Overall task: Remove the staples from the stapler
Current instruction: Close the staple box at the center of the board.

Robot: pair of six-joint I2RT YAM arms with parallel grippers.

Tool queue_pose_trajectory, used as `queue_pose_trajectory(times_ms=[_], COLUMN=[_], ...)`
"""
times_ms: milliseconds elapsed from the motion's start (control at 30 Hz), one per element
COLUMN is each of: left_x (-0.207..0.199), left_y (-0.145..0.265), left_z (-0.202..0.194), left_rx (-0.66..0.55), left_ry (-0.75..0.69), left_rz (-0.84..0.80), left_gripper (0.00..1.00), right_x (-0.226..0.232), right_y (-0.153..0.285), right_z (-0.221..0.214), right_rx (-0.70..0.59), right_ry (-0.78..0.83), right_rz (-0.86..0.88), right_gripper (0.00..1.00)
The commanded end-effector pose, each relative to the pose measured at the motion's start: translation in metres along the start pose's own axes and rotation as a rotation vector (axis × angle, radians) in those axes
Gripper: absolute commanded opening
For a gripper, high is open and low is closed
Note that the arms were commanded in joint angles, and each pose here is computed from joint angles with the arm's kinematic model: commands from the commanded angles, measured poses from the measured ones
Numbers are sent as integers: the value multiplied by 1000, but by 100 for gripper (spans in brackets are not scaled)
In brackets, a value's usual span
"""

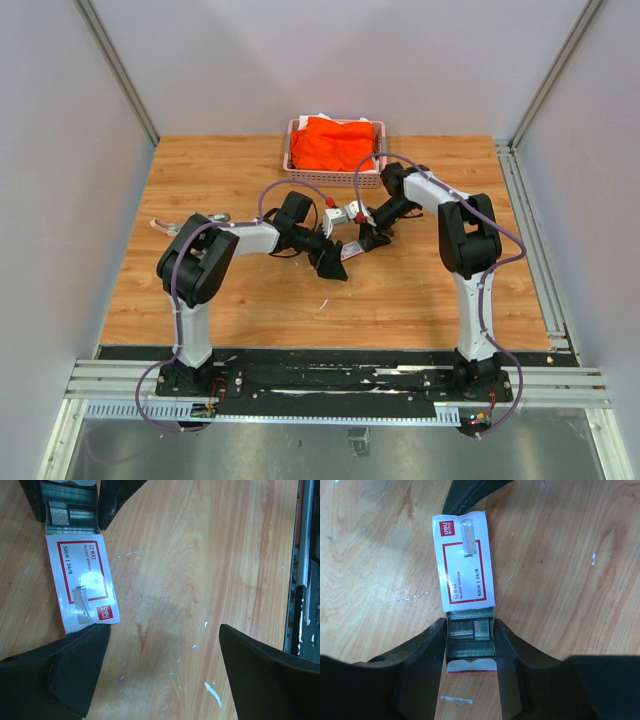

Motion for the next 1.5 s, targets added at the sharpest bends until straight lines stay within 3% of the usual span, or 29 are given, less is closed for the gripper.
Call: queue_pose_trajectory(times_ms=[0,567,800,1100,1267,1467], left_x=[10,21,19,19,18,16], left_y=[-17,-24,-18,-15,-14,-13], left_z=[-53,-52,-53,-53,-50,-49], left_rx=[153,160,161,159,152,149], left_ry=[127,134,130,132,125,129], left_rz=[64,73,83,82,80,73], left_gripper=[98,98,98,98,98,98], right_x=[13,21,9,5,11,0], right_y=[-10,-7,15,56,80,112], right_z=[6,8,15,19,5,-31], right_rx=[22,19,-7,1,18,114], right_ry=[69,89,44,-19,-151,-528], right_rz=[61,97,25,-67,-152,-378], right_gripper=[43,45,63,68,71,73])
Point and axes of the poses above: each gripper's point midway between its finger pads, its own y axis back along the fingers, its own x axis along the line the jaws close on, z = x × y, the point moved 1 cm from there along y, back along the fingers, and after that the axes turned 2 degrees about -y, right-handed, at the moved point
